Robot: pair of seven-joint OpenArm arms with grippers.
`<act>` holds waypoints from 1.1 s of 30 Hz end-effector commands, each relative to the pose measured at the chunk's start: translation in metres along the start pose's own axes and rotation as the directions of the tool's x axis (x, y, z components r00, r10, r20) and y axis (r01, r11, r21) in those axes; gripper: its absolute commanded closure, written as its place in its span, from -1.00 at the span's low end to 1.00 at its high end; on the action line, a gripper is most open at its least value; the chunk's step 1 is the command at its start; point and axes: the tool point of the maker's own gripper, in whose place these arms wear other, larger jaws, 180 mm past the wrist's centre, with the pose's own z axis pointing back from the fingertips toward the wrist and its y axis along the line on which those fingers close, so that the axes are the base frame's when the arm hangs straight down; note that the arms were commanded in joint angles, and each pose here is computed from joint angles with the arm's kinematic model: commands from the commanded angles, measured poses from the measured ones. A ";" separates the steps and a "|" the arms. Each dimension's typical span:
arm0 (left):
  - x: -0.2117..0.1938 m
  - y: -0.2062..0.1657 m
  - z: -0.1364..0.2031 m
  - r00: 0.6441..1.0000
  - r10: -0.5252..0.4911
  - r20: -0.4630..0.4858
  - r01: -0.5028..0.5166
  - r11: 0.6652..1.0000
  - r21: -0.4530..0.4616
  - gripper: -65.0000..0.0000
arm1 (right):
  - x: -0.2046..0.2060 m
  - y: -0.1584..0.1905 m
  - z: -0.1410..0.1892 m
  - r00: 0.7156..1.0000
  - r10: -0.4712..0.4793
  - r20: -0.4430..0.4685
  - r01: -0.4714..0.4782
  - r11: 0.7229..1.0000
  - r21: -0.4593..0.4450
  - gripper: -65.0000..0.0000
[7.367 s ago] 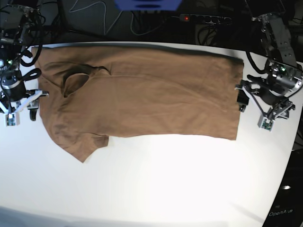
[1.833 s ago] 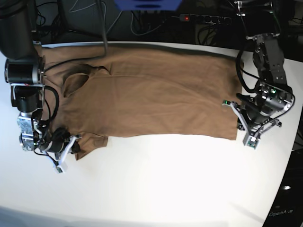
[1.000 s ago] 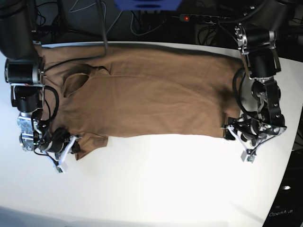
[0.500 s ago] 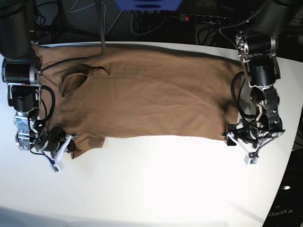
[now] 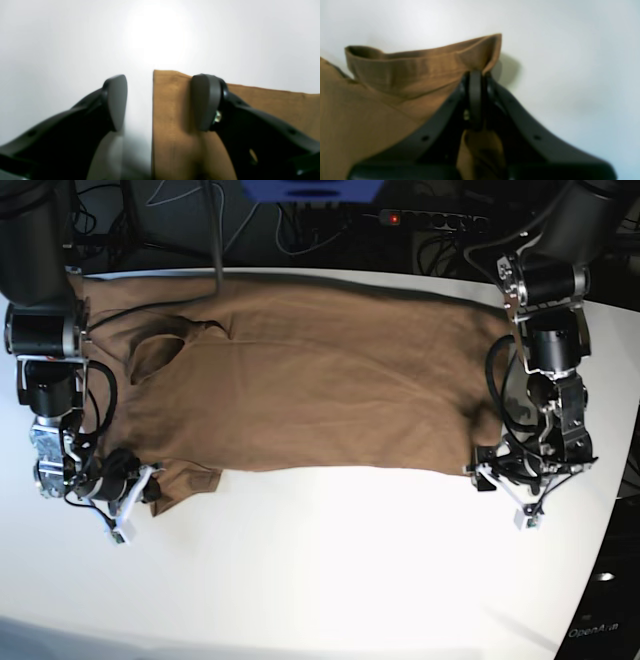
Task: Fold the T-shirt properly
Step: 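Move the left gripper to the other hem corner and grasp, then lift the hem with both grippers and fold it toward the collar edge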
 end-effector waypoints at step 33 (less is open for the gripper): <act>0.042 -0.015 0.036 0.981 -0.083 0.175 0.081 0.997 0.019 0.93 | 0.030 -0.009 0.026 0.988 0.133 0.077 -0.128 0.990 -0.063 0.99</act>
